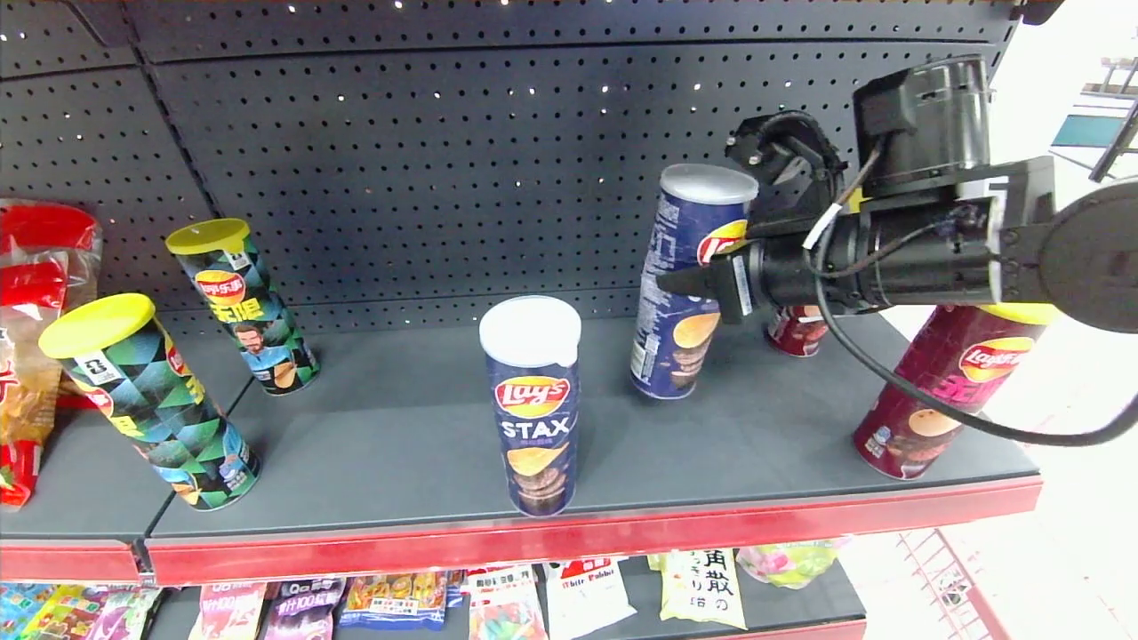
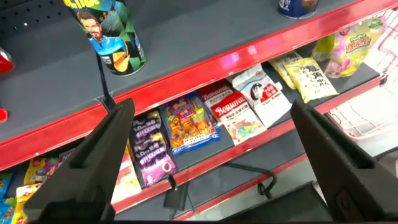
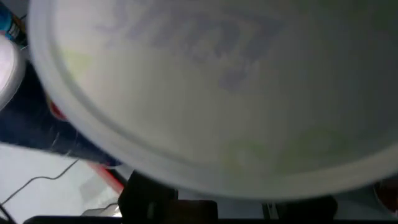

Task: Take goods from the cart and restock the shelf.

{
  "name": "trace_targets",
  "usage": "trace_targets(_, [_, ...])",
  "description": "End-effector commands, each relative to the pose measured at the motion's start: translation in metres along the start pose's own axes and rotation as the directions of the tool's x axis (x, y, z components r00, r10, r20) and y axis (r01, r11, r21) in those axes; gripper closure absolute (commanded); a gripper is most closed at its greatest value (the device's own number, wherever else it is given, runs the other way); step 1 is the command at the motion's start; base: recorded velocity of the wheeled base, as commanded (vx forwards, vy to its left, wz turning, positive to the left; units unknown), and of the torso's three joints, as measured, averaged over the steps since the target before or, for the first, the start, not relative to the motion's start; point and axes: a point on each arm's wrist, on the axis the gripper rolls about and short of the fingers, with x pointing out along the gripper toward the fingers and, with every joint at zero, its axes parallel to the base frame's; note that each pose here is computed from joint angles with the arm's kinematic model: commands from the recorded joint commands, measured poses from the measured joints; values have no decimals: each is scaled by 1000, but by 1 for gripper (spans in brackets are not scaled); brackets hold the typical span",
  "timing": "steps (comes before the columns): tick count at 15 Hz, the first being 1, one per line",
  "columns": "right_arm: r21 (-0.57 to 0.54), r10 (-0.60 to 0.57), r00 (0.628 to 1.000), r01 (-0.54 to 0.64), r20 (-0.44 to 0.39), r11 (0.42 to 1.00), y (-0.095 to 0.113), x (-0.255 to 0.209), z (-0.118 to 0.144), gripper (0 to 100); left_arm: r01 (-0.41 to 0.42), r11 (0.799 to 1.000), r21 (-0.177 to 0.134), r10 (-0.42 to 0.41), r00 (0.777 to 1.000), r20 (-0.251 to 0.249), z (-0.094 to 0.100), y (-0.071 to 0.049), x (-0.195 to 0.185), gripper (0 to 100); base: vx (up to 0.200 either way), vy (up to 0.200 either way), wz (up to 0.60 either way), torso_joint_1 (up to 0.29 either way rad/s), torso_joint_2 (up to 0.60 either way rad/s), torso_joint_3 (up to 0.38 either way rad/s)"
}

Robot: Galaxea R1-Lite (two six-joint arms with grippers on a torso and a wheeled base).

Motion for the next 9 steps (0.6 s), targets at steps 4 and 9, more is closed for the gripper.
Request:
trace_targets(4, [-15, 26, 999, -26, -24, 1000, 2, 56, 0, 100, 3, 1000, 1, -3, 1000, -17, 0, 0, 2, 0, 0, 0, 0, 0, 0, 0])
trace_targets(9, [-36, 73, 996, -74, -45, 997, 17, 83, -6, 100, 6, 1000, 2, -6, 999, -37, -1, 0, 5, 0, 0, 0, 0, 0, 0, 0])
